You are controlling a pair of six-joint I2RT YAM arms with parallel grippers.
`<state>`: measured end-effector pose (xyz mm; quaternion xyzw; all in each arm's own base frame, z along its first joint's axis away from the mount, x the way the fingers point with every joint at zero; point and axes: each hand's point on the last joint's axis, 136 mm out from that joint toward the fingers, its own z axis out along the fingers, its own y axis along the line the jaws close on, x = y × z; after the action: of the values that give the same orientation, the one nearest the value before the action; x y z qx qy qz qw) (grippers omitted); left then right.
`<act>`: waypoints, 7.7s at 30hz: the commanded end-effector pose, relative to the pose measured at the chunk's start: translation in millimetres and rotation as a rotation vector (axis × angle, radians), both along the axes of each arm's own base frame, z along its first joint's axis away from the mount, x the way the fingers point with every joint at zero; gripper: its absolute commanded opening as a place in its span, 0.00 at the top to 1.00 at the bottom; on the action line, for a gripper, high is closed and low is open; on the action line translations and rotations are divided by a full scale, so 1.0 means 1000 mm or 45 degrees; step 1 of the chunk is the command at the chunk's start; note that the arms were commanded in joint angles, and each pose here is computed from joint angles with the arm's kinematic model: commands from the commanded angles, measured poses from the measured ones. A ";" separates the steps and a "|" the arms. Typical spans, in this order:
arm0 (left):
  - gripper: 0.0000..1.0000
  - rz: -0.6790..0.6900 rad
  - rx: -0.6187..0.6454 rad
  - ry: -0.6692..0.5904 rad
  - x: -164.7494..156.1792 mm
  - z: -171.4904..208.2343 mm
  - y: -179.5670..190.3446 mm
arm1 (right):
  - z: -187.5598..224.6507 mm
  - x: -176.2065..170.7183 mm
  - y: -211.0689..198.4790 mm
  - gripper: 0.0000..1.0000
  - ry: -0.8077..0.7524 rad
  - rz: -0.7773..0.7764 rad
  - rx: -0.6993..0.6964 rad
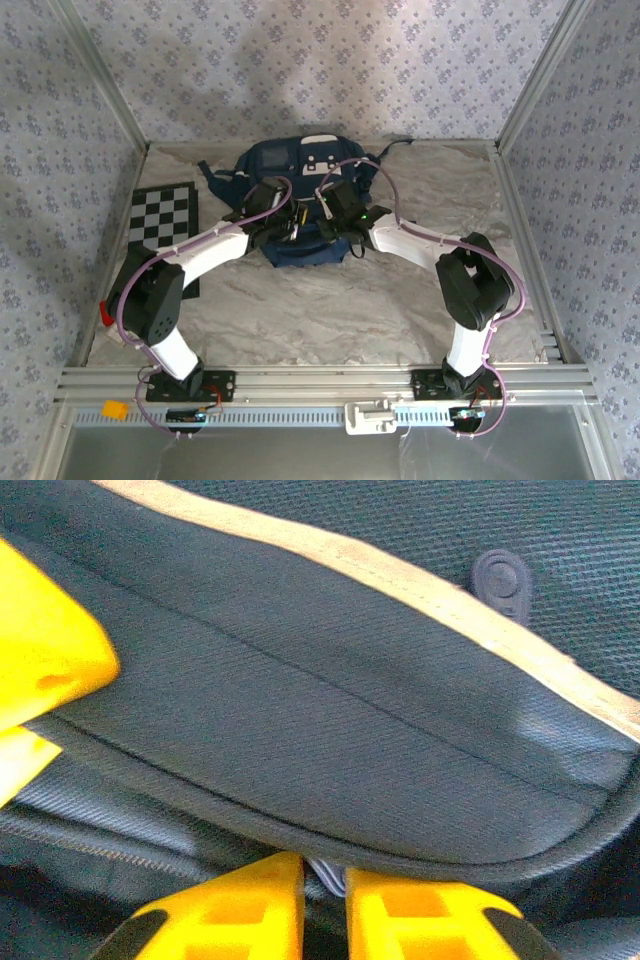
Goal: Pack the student bag
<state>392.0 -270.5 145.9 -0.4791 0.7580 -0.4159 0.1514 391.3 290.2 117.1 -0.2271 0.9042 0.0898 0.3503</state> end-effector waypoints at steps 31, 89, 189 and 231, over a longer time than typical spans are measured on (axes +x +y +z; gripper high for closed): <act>1.00 -0.357 0.026 -0.105 -0.039 0.041 -0.008 | 0.033 -0.054 0.012 0.67 0.047 0.036 0.193; 1.00 -0.769 -0.029 -0.199 -0.047 0.022 0.027 | 0.016 -0.059 -0.009 1.00 0.051 -0.022 0.331; 0.42 -0.234 0.031 -0.007 -0.059 0.005 0.055 | 0.003 -0.090 0.049 1.00 0.186 -0.112 0.325; 1.00 -0.243 0.083 -0.097 -0.042 0.041 0.057 | 0.010 -0.097 0.067 0.46 0.320 -0.080 0.241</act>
<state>338.6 -203.3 143.6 -0.3977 0.8294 -0.3698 0.1306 294.4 363.2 142.3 -0.1928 0.9135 0.2174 0.2846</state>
